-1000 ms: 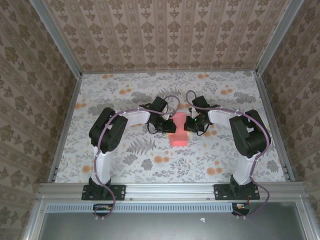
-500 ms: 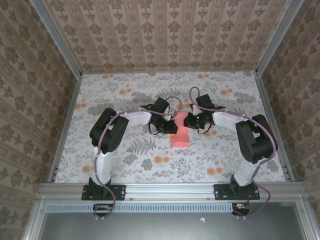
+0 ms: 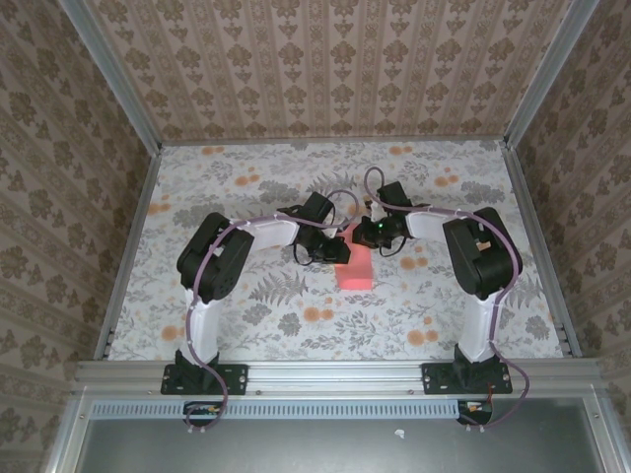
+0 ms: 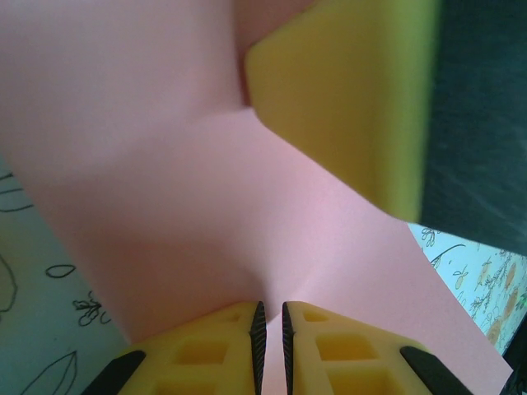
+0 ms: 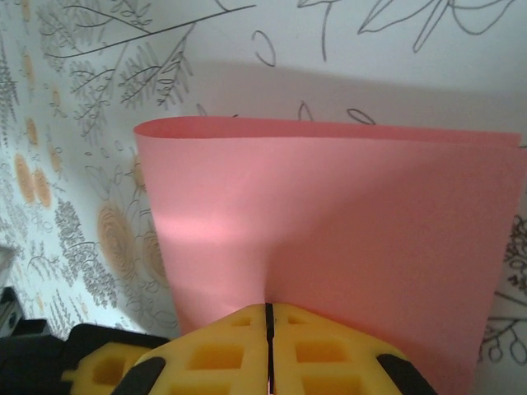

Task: Fold a paper plane with a square sheet of paper (fold left side to right side)
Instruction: Hold the square sheet of paper at the center of the table, then first fold the square sheet of paper in half at the center of the table.

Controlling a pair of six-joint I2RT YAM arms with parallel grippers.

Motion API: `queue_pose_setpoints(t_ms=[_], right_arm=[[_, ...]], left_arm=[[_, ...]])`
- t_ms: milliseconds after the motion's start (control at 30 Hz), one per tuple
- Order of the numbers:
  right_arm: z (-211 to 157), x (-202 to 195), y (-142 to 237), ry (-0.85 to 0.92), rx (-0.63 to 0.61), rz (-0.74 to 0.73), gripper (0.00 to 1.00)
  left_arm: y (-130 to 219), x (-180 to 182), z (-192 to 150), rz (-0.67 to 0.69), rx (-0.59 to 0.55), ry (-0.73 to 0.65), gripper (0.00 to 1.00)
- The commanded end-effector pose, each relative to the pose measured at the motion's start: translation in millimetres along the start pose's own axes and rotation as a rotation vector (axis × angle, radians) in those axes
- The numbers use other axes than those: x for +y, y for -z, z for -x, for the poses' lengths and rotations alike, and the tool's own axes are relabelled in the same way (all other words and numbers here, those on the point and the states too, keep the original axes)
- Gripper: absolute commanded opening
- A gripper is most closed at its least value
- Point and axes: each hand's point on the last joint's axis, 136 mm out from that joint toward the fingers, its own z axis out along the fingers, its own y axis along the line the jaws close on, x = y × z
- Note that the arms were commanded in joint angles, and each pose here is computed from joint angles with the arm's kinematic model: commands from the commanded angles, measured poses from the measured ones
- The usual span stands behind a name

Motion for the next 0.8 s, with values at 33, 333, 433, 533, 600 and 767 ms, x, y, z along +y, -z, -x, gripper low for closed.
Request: queue_pose_setpoints(t_ms=[33,333,433,533,600,767], right_arm=[[-5.6,-12.5,-4.3,-0.039,0.039,-0.076,0.08],[-18.9,-40.6,-5.7,-0.097,0.087,-0.197,0.08],[-20.7,-42.7,-6.8,-0.105,0.092,-0.203,0.07],[-20.7,-44.3,-7.4,-0.111,0.093,-0.207,0.07],[-21.1,-44.7,-7.3,-0.112,0.093,-0.21,0.07],[-20.6,-44.8,-6.2,-0.112,0.091,-0.21,0.07]], left_arm=[[-4.3,11.4,-20.0,0.057,0.053,0.009,0.18],[-4.7,3.4,-45.8,0.057,0.105,-0.033,0.17],[-2.9,-0.5,-54.7,0.054,0.112,-0.042,0.17],[-2.3,-5.4,-64.5,0.051,0.125,-0.055,0.16],[-3.0,-8.7,-73.4,0.05,0.139,-0.062,0.16],[-5.0,-13.2,-91.2,0.05,0.155,-0.058,0.16]])
